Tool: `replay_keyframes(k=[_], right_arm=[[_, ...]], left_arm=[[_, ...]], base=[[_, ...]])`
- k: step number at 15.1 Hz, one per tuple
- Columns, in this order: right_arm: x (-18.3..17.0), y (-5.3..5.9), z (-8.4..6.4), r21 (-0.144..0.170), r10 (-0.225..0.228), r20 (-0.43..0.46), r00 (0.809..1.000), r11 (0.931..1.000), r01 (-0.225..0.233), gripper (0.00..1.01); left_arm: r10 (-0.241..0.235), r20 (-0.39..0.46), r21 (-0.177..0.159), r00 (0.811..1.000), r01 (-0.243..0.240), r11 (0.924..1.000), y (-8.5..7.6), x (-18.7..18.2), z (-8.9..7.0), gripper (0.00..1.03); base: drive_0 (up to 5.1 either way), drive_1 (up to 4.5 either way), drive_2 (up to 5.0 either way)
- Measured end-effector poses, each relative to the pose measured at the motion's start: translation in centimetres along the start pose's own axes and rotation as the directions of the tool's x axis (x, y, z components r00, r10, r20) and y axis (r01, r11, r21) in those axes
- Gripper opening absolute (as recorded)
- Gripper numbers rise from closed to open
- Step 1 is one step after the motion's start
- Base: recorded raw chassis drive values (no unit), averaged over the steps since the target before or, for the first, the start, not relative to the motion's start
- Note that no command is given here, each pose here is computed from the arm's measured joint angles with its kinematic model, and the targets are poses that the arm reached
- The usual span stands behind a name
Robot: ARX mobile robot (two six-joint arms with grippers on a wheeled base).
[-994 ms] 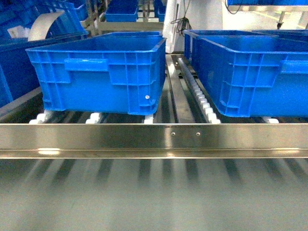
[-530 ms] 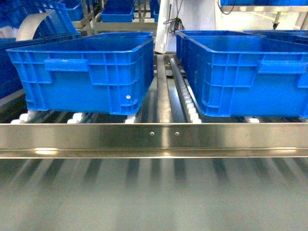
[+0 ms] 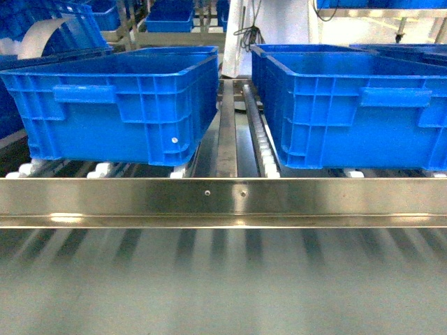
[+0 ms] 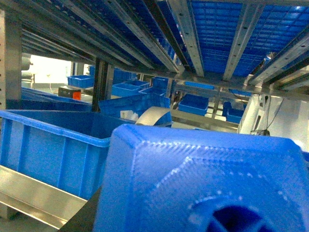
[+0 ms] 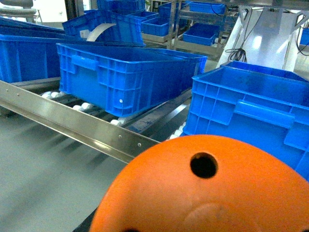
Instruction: Sort blue parts and orange caps into right shelf containers
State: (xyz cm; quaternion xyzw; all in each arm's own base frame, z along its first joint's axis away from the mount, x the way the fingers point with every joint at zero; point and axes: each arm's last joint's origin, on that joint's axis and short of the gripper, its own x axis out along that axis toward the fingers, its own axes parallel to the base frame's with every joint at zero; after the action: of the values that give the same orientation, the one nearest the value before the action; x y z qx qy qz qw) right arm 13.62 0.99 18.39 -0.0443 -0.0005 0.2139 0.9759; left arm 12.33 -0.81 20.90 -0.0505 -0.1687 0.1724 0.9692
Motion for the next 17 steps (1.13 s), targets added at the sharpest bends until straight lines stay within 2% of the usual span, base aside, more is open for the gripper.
replay_keyframes(k=[4,17], right_arm=[[0.00,0.00,0.00,0.000,0.000,0.000,1.000,1.0000,0.000,0.43],[0.00,0.00,-0.01,0.000,0.000,-0.001,1.000,1.0000,0.000,0.42]], left_arm=[[0.000,0.001,-0.001,1.000,0.000,1.0000,0.00,0.00,0.01,0.46],[0.000,0.001,0.000,1.000,0.000,1.0000,0.00,0.00,0.01,0.46]], base=[[5.1,-2.33,-2.3],[0.0,0.00,0.0]])
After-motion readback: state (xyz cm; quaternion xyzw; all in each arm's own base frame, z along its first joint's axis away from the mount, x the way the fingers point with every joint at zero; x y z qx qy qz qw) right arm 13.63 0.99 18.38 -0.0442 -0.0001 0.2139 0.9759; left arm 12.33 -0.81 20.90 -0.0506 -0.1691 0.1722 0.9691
